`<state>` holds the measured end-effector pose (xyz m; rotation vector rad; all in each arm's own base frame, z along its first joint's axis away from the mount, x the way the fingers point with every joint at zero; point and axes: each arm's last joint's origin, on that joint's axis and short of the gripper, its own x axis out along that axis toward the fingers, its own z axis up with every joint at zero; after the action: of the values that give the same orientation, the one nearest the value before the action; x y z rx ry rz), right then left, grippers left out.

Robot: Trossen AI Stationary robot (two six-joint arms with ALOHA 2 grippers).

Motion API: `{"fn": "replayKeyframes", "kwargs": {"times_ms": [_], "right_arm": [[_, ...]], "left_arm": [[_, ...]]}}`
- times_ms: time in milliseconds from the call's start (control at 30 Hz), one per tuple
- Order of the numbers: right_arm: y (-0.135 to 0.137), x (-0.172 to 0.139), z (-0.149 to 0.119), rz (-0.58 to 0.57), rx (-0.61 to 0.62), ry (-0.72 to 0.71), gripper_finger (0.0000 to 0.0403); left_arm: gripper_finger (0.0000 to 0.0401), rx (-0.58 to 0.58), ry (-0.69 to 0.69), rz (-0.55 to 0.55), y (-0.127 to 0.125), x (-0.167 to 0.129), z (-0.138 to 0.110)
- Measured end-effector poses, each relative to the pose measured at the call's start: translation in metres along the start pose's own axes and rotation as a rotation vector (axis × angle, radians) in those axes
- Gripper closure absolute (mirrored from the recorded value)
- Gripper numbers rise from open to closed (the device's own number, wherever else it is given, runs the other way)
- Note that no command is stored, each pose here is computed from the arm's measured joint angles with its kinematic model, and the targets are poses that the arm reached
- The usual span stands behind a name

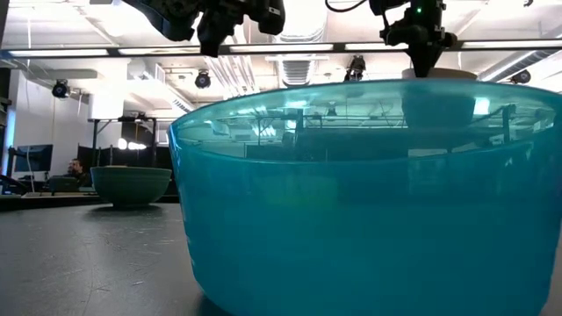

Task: Place and stack bowls onto a shelf
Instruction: Stack the white bowl on top of the orange stacked bowls on the shelf

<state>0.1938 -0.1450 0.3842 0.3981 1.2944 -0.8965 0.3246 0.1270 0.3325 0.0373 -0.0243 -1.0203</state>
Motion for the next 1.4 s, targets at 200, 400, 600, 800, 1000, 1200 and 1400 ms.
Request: {"fn": "replayKeyframes", "kwargs": {"times_ms": [200, 400, 600, 800, 1000, 1200, 1400], "right_arm": [[-0.0002, 0.0000, 0.0000, -0.006, -0.005, -0.001, 0.0394], [-0.0002, 0.0000, 0.0000, -0.007, -0.004, -0.002, 0.0394], [-0.0018, 0.0001, 0.0005, -0.066, 0.011, -0.014, 0.0393], [-0.0014, 0.0002, 0.0004, -0.051, 0.011, -0.011, 0.0361], [-0.0016, 0.0001, 0.0004, -0.058, 0.026, -0.013, 0.0321], [-0.0016, 0.0001, 0.0004, -0.058, 0.052, -0.014, 0.0317], [-0.0016, 0.0001, 0.0004, -0.058, 0.020, -0.013, 0.0361]], "left_arm": [[0.0204, -0.001, 0.000, 0.000, 0.0001, 0.0000, -0.0002], [0.0204, -0.001, 0.000, 0.000, 0.0000, 0.0000, -0.0004], [0.0204, -0.001, 0.000, 0.000, 0.0000, 0.0000, -0.0004], [0.0204, -0.003, 0.000, 0.000, 0.0001, 0.0000, -0.0006], [0.0204, -0.005, 0.000, 0.000, 0.0001, 0.0000, -0.0007], [0.0204, -0.010, 0.001, 0.000, 0.0001, 0.0000, -0.0011], [0.0204, -0.010, 0.001, 0.000, 0.0001, 0.0000, -0.0011]]}}
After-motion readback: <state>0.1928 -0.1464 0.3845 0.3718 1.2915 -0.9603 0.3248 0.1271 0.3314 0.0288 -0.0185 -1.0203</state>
